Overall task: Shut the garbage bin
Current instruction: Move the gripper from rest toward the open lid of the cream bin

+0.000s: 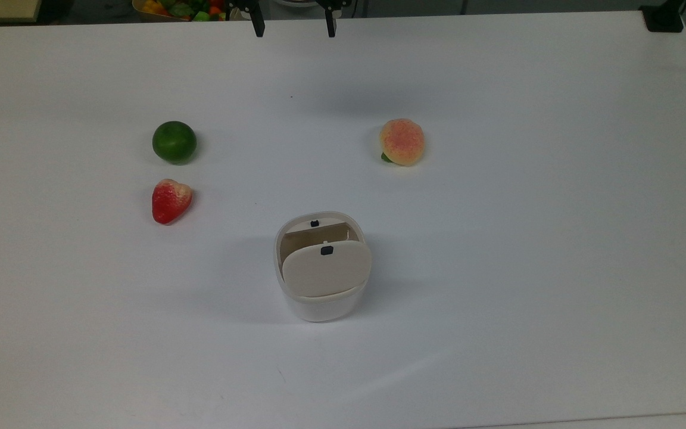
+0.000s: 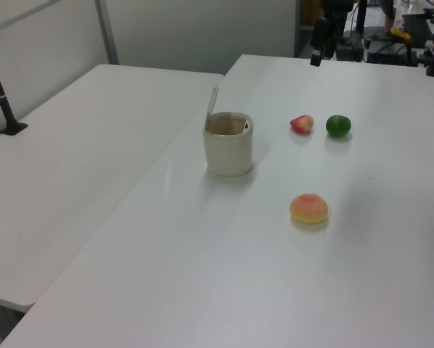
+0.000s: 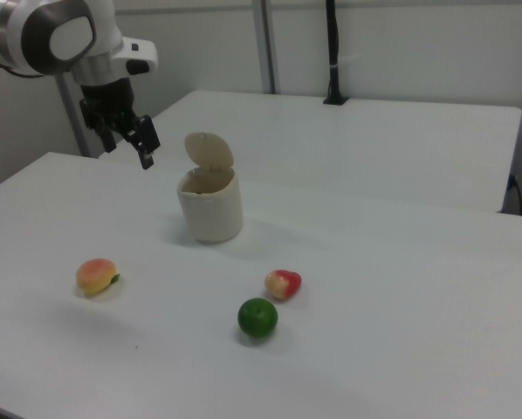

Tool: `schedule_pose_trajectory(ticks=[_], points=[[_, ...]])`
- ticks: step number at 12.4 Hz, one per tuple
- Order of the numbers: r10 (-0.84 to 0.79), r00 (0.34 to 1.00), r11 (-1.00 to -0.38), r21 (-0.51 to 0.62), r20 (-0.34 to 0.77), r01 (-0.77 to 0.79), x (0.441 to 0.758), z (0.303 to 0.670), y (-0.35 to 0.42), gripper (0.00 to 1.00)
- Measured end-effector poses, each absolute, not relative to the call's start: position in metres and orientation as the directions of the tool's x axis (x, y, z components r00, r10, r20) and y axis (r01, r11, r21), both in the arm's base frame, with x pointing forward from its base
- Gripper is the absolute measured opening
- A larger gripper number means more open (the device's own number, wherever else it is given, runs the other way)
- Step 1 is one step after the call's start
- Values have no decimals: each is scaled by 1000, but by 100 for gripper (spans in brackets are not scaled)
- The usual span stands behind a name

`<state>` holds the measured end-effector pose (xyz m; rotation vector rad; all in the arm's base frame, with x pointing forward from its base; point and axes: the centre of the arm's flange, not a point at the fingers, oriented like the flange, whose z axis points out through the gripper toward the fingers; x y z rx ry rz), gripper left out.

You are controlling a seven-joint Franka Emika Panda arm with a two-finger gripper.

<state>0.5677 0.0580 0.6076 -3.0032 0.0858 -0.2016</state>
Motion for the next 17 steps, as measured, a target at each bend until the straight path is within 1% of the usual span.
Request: schedule_pose_trajectory(ticks=[4,5,6,7,9,10,11,12,13,14,17], points=[[-44,990,-991,-130,130,-26,569,605,59,100],[-15,991,-992,-127,135,2,570,604,59,95],[16,990,-992,-122,138,33,570,604,59,94],[35,989,-991,-120,141,52,570,604,59,90],[58,988,-990,-116,143,75,571,603,59,56],[57,987,-990,-116,148,74,572,602,59,41],[55,986,-990,-116,156,74,574,602,59,31],[53,984,-990,-116,167,73,577,600,59,14],[52,984,-990,-118,171,73,579,599,59,4],[48,984,-989,-129,172,71,580,597,60,1],[30,976,-985,-158,216,65,590,594,62,1]])
